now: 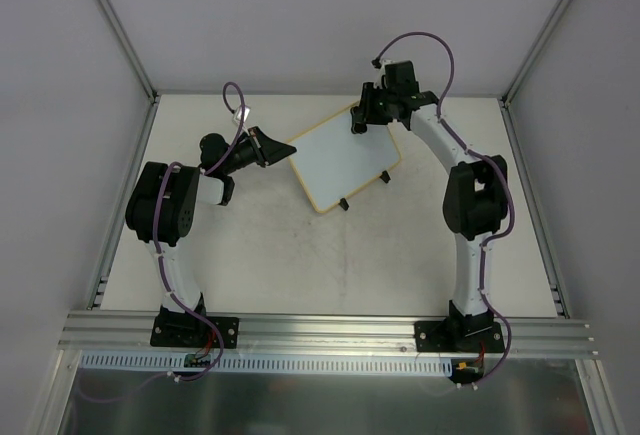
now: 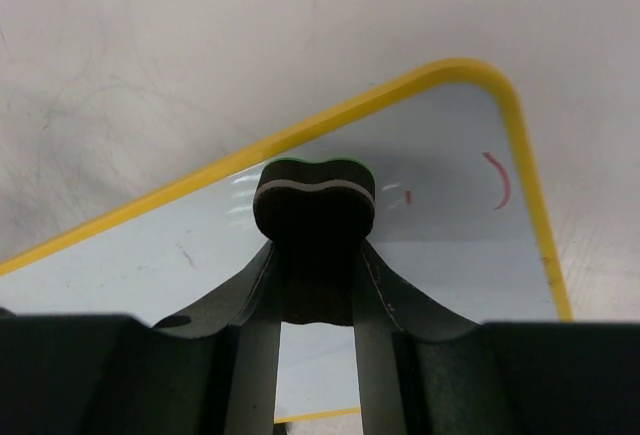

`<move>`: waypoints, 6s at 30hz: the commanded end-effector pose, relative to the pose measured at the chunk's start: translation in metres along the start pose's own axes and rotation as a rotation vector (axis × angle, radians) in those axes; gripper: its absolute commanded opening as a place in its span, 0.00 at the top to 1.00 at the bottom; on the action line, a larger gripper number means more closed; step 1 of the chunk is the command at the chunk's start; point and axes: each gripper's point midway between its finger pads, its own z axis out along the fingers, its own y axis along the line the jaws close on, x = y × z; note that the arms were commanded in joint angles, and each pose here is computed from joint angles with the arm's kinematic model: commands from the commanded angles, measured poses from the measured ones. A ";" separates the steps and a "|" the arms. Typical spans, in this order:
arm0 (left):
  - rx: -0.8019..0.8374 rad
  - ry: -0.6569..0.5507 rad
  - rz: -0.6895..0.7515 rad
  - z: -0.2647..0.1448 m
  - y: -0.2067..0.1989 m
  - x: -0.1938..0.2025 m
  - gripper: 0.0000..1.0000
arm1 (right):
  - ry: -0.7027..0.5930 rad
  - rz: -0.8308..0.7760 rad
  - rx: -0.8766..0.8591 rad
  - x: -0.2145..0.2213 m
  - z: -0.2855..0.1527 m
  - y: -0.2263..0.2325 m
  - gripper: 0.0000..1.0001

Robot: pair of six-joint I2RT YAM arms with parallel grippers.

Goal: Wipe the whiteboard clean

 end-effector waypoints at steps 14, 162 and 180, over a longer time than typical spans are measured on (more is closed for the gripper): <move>0.177 0.057 0.174 0.002 -0.040 0.005 1.00 | -0.015 0.087 0.132 -0.017 0.002 -0.061 1.00; 0.188 0.122 0.206 0.001 -0.049 0.010 1.00 | 0.008 -0.251 -0.044 0.008 0.028 0.025 1.00; 0.187 0.121 0.205 0.001 -0.049 0.010 1.00 | 0.076 -0.311 -0.225 0.095 0.013 0.140 1.00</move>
